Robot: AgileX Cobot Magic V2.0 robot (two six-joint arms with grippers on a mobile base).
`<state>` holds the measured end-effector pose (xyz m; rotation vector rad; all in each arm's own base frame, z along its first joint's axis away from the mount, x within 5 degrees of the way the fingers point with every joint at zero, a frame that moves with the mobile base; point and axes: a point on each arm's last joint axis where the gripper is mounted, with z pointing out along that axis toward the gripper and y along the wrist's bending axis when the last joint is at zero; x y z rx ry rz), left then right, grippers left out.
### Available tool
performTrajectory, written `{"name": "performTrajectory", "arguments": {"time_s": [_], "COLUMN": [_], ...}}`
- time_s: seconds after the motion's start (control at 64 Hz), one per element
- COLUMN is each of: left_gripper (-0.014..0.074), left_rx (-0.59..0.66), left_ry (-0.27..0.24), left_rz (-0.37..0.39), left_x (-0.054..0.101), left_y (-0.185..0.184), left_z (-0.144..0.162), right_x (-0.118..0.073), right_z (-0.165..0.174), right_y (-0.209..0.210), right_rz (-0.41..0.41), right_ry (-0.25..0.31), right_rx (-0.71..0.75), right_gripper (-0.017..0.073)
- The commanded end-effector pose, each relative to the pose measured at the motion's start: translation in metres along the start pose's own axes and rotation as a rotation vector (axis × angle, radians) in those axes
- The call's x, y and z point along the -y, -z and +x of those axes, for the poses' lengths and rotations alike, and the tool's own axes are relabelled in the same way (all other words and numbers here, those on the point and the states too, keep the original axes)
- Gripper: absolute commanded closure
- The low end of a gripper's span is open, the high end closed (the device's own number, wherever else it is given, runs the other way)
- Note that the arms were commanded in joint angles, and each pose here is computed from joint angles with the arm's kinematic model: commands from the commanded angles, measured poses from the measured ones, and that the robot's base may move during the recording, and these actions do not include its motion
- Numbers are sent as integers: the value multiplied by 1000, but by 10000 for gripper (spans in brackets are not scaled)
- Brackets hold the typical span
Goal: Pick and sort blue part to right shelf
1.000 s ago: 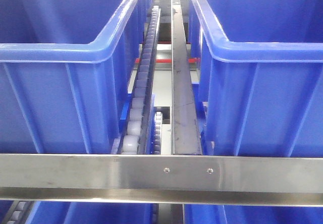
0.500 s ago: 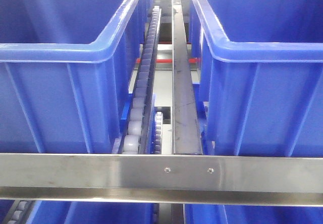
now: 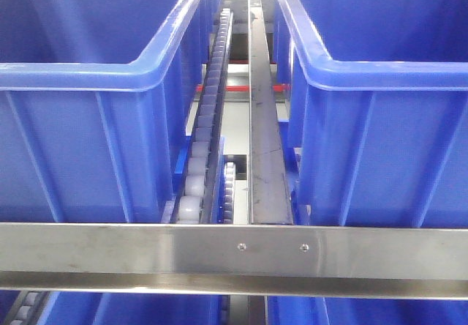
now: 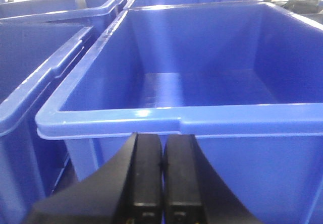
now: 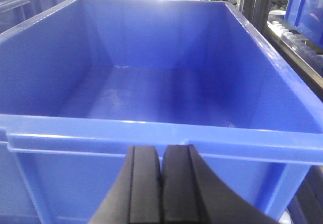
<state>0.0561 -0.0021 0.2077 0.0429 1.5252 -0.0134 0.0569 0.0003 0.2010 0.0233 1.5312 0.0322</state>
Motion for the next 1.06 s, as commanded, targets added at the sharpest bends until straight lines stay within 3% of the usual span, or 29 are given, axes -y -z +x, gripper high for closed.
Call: {"name": "performTrajectory", "arguments": {"time_s": [0.0, 1.047], "left_gripper": [459, 459], "left_rx": [87, 87], "left_ry": [22, 22], "left_rz": [2, 2], "left_x": [0, 0], "left_y": [1, 1], "left_z": [-1, -1], "right_x": [0, 0], "right_z": [-17, -17], "right_y": [3, 3], "right_rz": [6, 6], "right_ry": [-1, -1], "right_rx": [136, 136], "right_gripper": [538, 538]}}
